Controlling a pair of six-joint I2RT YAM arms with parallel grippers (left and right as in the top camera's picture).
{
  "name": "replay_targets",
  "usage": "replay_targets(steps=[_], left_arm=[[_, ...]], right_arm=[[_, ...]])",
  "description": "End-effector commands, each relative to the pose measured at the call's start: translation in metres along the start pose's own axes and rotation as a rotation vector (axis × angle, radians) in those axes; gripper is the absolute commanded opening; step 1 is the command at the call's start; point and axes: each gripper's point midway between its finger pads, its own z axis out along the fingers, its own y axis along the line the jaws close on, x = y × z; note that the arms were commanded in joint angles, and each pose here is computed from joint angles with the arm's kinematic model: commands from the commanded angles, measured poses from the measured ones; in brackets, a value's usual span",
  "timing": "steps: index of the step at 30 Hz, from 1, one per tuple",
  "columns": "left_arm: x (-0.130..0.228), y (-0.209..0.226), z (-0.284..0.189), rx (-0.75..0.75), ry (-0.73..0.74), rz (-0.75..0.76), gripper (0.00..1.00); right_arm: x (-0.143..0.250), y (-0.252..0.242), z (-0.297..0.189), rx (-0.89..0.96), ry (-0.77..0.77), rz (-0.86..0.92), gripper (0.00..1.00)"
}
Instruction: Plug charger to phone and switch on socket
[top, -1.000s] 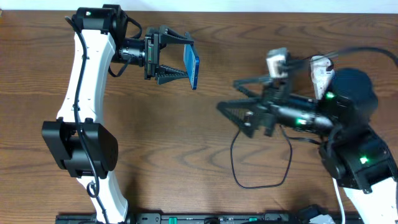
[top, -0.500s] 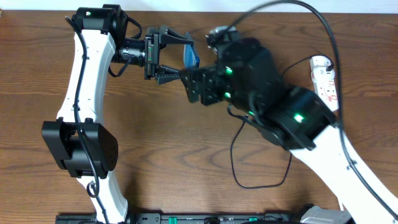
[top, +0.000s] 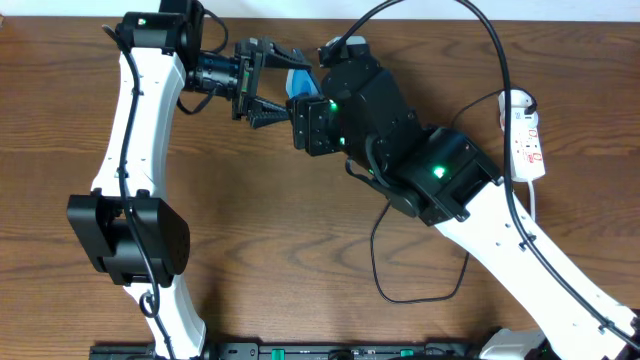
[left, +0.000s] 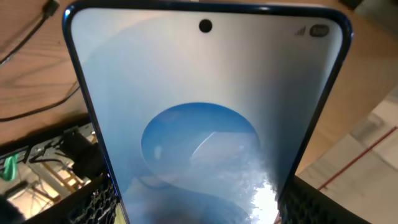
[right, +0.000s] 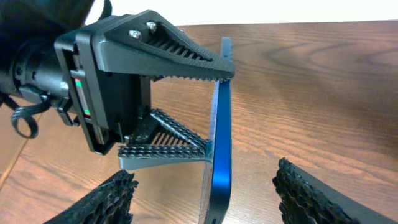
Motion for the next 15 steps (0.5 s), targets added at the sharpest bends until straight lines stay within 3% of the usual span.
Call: replay_targets(steps=[1,7,15], left_arm=[[0.0146,-0.0115,-0.0043,0.012,-0.011,-0.032,0.74],[0.0168,-0.0137,-0.0044,0.025,0.003,-0.072,0.74],[0.0208,-0.0179,-0.0046,0.049,0.027,-0.068,0.74]], right_arm=[[-0.0001,-0.0023,0.0091,0.043,-0.005,0.046,0.70],[0.0015,-0.0030,0.0128,0.049,0.000,0.081,0.64],[-0.0027,-0.0061,0.0128,0.063,-0.019,0.084,0.46]])
